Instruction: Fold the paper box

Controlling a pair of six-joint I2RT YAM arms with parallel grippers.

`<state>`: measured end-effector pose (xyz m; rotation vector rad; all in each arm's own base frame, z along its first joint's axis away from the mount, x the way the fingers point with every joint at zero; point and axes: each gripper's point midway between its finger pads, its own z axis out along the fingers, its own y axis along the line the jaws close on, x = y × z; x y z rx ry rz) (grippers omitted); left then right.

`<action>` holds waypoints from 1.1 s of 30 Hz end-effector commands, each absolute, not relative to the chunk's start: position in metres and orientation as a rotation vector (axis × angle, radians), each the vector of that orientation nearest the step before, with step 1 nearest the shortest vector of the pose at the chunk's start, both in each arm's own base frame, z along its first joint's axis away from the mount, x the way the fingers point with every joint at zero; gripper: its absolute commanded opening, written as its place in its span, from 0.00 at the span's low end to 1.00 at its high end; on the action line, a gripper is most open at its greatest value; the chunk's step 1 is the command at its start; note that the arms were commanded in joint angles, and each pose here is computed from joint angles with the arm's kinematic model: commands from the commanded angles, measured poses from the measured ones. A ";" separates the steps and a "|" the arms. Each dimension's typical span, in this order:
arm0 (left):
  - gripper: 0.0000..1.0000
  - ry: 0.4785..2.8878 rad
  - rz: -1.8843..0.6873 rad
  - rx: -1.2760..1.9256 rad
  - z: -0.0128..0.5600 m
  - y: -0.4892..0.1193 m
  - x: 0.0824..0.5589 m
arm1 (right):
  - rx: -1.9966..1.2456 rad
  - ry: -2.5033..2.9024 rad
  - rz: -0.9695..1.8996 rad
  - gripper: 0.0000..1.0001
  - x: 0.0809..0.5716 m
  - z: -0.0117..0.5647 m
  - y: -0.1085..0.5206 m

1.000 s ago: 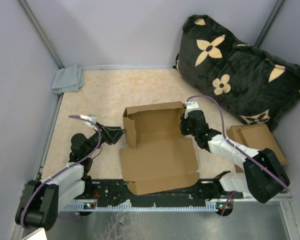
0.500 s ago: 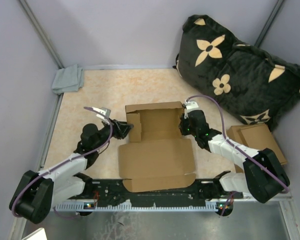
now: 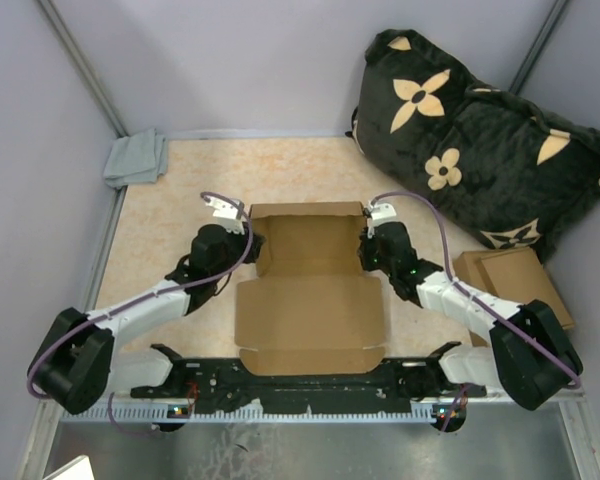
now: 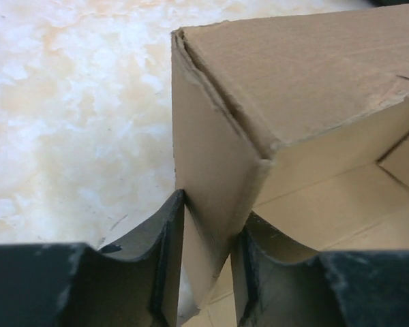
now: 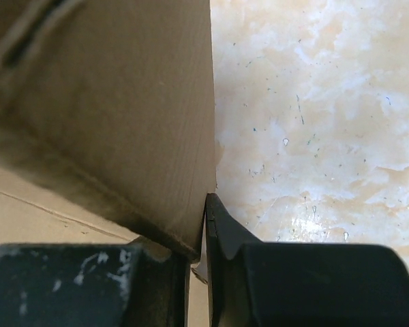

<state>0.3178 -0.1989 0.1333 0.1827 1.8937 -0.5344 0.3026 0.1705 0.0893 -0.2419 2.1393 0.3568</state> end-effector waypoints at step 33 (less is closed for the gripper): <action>0.50 2.045 0.003 0.122 0.166 -0.216 0.306 | 0.049 2.213 0.398 0.09 0.327 0.136 0.207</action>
